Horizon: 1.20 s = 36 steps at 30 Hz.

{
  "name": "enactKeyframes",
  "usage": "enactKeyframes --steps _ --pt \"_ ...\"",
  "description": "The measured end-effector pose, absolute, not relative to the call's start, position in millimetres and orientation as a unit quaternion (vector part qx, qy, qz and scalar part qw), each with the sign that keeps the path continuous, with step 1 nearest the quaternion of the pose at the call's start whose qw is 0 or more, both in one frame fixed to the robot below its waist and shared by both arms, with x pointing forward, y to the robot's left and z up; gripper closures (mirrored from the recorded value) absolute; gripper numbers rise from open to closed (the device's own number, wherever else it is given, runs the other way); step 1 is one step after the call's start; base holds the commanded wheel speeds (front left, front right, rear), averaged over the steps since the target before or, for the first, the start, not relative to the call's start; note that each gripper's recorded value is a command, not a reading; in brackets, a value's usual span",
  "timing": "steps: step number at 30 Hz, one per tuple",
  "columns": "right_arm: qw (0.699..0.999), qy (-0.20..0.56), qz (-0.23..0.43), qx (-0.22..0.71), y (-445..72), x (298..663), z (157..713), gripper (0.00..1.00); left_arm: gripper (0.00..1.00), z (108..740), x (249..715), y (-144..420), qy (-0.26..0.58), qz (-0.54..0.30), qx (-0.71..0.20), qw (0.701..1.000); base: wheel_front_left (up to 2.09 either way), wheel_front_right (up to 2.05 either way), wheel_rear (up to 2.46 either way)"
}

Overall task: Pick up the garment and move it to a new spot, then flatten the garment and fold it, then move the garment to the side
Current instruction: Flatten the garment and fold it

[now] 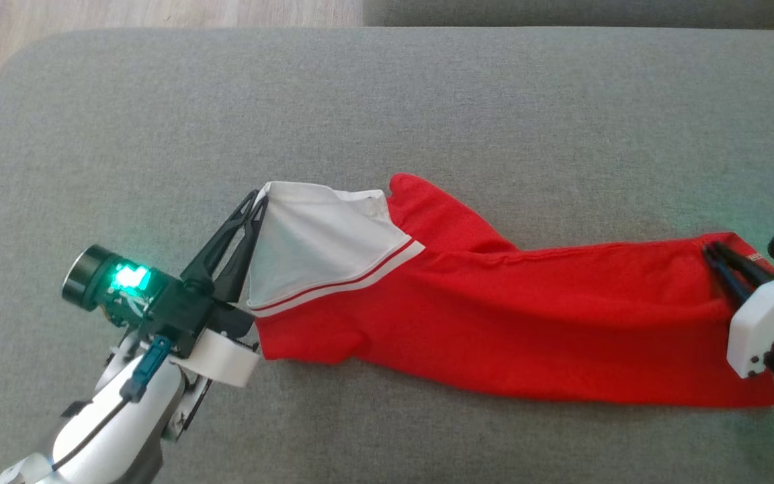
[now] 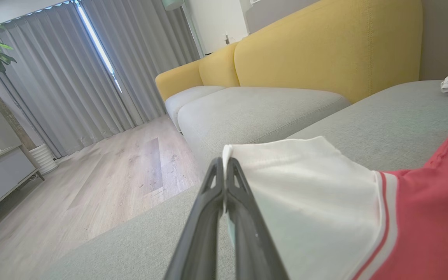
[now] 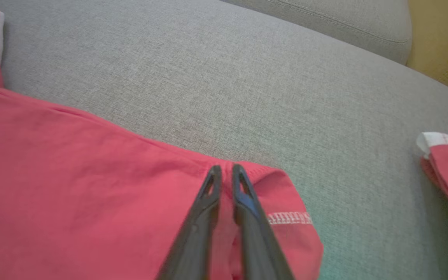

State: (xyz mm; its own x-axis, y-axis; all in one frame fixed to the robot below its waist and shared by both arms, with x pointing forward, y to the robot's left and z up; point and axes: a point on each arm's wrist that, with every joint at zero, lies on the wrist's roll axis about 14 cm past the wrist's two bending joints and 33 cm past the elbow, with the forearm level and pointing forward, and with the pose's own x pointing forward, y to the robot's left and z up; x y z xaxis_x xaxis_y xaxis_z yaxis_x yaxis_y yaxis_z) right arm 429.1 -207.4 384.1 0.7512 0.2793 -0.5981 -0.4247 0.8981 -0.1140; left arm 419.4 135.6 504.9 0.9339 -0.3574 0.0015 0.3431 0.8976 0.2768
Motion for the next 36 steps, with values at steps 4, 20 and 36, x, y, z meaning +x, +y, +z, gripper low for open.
enactKeyframes --steps 4,20,36 --pt "0.928 0.293 0.194 -0.125 -206 432 383 1.0 1.0 504 420 137 -0.024 -0.179 0.138 0.974 0.0 0.0 0.0" --pt "0.954 0.191 0.184 -0.138 -216 461 432 1.0 1.0 529 418 136 -0.061 -0.177 0.153 0.97 0.0 0.0 0.0" --pt "0.96 -0.154 0.09 -0.217 -257 456 669 1.0 1.0 718 401 121 -0.315 -0.18 0.204 0.909 0.0 0.0 0.0"
